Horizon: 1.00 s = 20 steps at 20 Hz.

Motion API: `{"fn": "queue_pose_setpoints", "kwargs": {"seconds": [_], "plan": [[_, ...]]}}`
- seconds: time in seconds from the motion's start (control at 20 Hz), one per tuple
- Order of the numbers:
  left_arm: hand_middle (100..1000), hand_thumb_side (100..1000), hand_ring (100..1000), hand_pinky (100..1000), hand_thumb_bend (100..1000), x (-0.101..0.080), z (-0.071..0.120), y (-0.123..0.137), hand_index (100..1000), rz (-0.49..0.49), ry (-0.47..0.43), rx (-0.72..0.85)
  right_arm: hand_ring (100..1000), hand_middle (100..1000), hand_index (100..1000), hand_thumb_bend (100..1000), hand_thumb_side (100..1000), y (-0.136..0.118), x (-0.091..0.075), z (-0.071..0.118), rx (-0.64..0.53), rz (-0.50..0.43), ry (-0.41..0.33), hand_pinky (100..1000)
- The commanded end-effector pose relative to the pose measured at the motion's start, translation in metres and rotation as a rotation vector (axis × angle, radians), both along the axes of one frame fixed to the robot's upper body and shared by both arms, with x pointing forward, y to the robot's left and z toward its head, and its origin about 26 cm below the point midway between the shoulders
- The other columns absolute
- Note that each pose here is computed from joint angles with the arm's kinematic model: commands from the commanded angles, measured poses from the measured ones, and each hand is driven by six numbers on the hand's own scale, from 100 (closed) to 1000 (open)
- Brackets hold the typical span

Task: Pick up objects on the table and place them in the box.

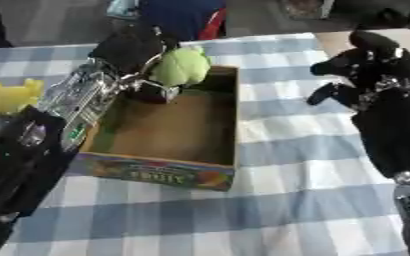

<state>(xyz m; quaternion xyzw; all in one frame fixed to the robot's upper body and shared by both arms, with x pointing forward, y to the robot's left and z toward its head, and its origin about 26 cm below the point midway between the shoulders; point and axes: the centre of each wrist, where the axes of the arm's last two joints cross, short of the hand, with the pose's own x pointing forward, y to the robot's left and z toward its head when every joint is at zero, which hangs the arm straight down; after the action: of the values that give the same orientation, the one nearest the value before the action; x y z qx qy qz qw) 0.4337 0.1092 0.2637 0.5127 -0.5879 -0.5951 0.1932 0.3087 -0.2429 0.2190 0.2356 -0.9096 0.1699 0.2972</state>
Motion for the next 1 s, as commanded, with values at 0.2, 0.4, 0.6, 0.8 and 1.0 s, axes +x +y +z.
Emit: {"fn": "queue_pose_setpoints", "kwargs": {"seconds": [0.2, 0.4, 0.6, 0.8, 1.0], "plan": [[631, 614, 745, 318, 230, 0.005, -0.003, 0.000, 814, 0.041, 0.124, 0.115, 744, 643, 845, 100, 1000, -0.002, -0.003, 0.009, -0.004, -0.003, -0.032, 557], [706, 698, 793, 391, 486, 0.004, 0.000, 0.002, 870, 0.078, 0.201, 0.181, 745, 642, 845, 100, 1000, -0.003, -0.003, 0.008, -0.004, -0.006, -0.032, 557], [766, 773, 833, 456, 783, -0.001, 0.009, 0.004, 919, 0.114, 0.188, 0.216, 745, 642, 844, 100, 1000, -0.003, -0.003, 0.008, -0.001, -0.009, -0.031, 558], [833, 833, 882, 513, 873, -0.005, 0.016, 0.007, 970, 0.132, 0.155, 0.207, 746, 642, 844, 100, 1000, -0.005, -0.004, 0.007, 0.007, -0.018, -0.028, 559], [873, 934, 905, 540, 923, -0.007, 0.020, 0.010, 1000, 0.139, 0.106, 0.166, 746, 641, 845, 100, 1000, -0.006, -0.004, 0.007, 0.010, -0.023, -0.027, 559]]}}
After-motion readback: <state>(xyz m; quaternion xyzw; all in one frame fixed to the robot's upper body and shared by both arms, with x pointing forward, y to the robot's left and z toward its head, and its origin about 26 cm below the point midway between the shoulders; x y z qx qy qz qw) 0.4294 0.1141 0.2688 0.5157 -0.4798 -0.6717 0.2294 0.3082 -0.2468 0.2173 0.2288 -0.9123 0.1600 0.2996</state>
